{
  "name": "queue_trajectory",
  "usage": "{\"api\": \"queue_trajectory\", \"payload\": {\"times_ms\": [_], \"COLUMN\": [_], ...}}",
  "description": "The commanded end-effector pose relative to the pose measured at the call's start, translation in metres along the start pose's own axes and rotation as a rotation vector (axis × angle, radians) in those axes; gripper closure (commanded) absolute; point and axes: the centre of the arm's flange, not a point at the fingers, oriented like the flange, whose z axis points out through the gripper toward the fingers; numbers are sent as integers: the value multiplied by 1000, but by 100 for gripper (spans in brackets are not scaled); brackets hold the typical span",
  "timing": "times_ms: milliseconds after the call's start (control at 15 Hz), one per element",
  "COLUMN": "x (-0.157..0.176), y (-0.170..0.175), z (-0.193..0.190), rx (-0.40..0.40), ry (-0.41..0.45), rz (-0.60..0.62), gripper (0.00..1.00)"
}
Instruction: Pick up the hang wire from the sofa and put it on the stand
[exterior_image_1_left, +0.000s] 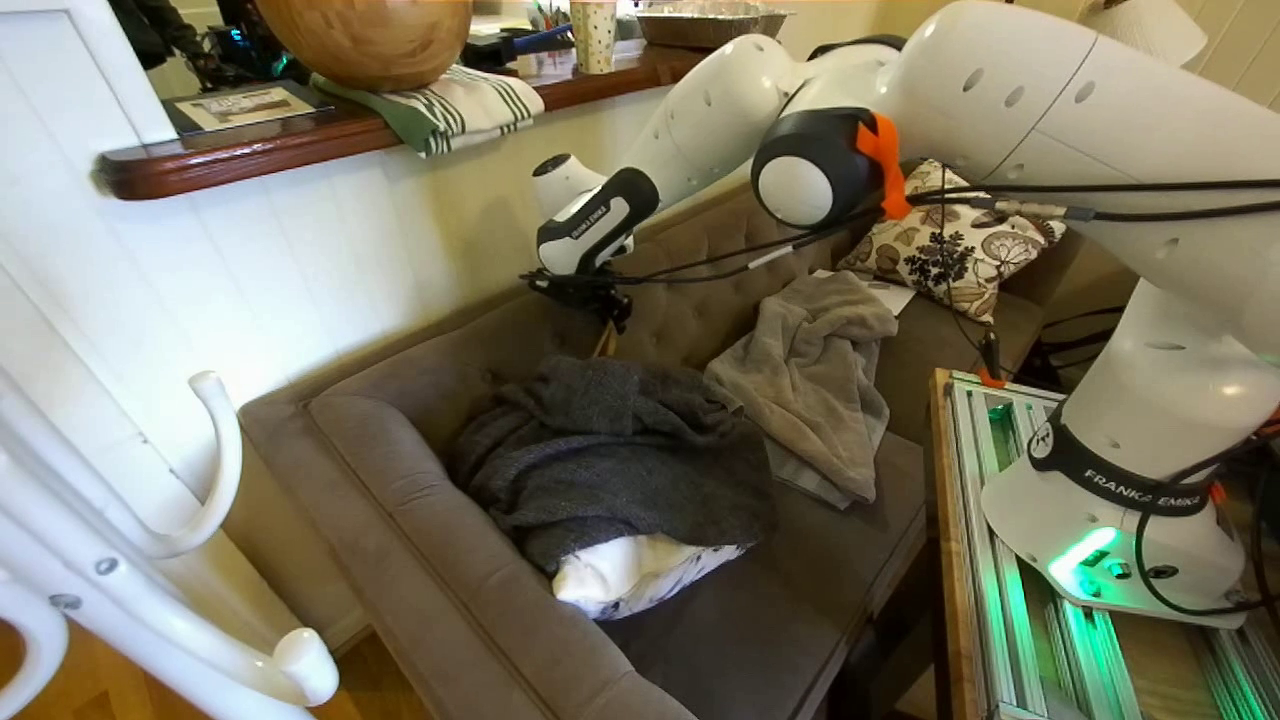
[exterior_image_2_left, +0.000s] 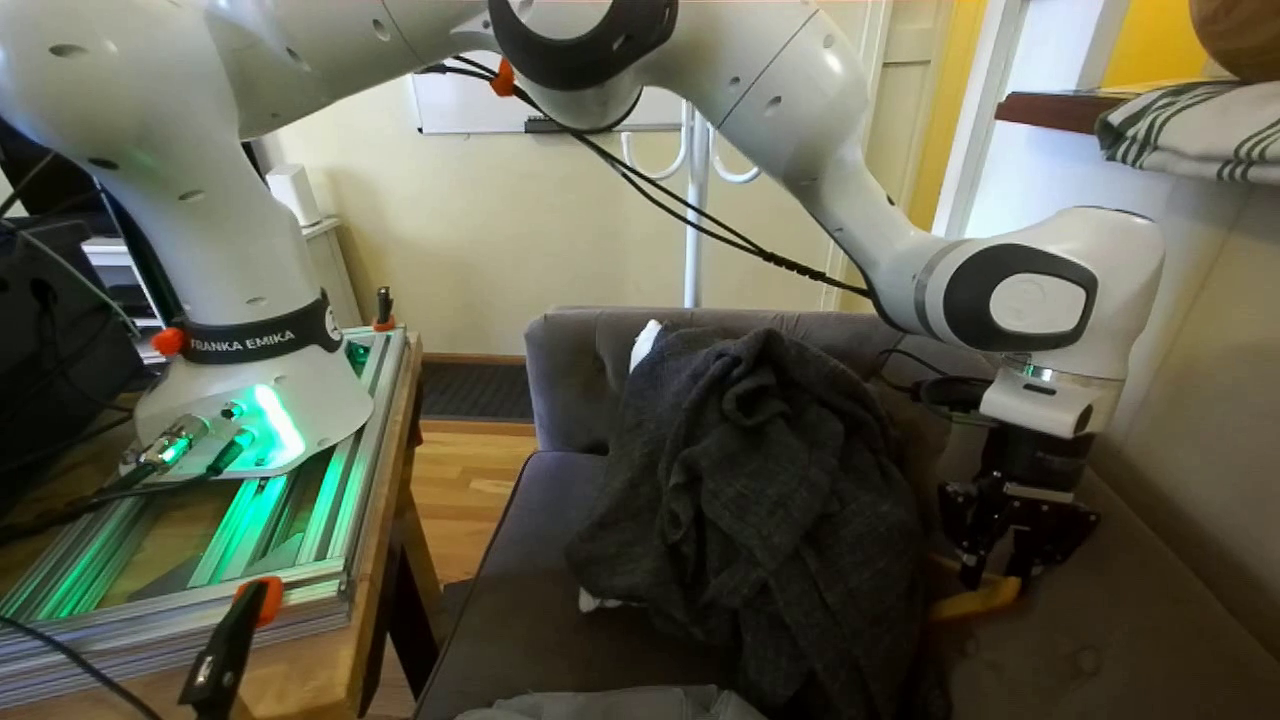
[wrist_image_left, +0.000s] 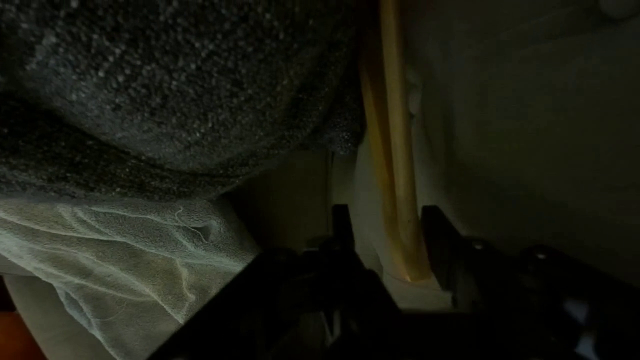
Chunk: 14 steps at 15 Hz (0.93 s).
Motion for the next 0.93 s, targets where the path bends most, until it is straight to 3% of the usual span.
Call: {"api": "queue_trajectory", "payload": {"times_ms": [0, 133, 467, 867], "x": [-8, -8, 4, 59], "y": [-18, -16, -1, 28], "z": [24, 30, 8, -19], "rx": [-10, -12, 23, 77], "ry": [1, 0, -11, 98], "rz": [19, 22, 43, 162], "gripper": [89, 100, 96, 96]}}
